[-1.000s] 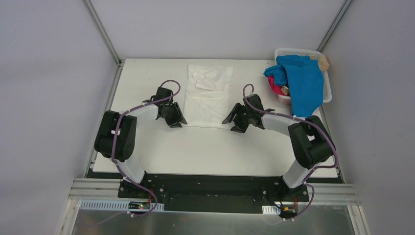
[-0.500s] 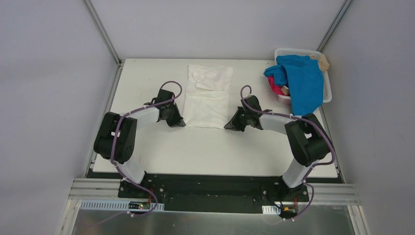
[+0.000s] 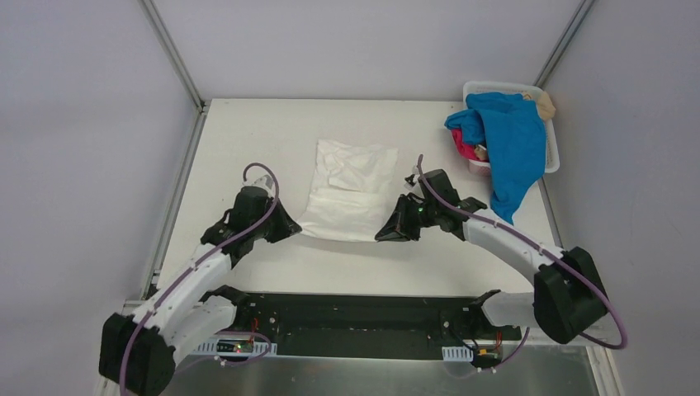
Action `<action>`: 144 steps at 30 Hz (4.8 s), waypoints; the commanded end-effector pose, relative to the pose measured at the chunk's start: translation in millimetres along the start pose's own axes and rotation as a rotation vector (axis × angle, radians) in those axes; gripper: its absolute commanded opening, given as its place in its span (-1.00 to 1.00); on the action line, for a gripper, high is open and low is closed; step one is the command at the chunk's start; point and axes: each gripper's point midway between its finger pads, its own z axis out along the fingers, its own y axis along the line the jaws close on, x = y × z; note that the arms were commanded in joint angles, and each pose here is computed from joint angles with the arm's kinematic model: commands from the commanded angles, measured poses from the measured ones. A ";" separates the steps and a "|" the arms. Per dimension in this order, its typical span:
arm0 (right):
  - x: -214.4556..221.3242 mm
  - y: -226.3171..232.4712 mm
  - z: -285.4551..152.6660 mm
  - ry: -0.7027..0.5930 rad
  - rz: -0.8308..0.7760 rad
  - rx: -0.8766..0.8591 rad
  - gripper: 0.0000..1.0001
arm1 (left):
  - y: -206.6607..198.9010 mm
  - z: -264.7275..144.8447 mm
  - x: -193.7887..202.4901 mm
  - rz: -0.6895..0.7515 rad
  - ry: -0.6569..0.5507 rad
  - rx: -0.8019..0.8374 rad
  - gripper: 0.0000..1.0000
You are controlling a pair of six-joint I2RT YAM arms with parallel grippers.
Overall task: Fold and stack the t-shirts
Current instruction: Fold the long partially folded tshirt into a neat square, then put the neatly folded tshirt into the corner of the board with the left arm
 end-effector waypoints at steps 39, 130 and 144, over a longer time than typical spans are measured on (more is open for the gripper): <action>-93.7 24.0 -80.0 -0.115 0.157 -0.187 -1.00 | -117.3 -0.8 -176.0 0.169 -0.373 0.047 -1.00; -94.4 -51.0 -62.2 -0.491 -0.023 0.214 0.98 | -27.2 75.3 -50.8 -0.009 0.089 -0.094 0.85; -88.5 -61.1 -71.0 -0.507 -0.045 0.257 0.98 | -17.6 142.3 -51.7 0.048 0.162 -0.209 -0.78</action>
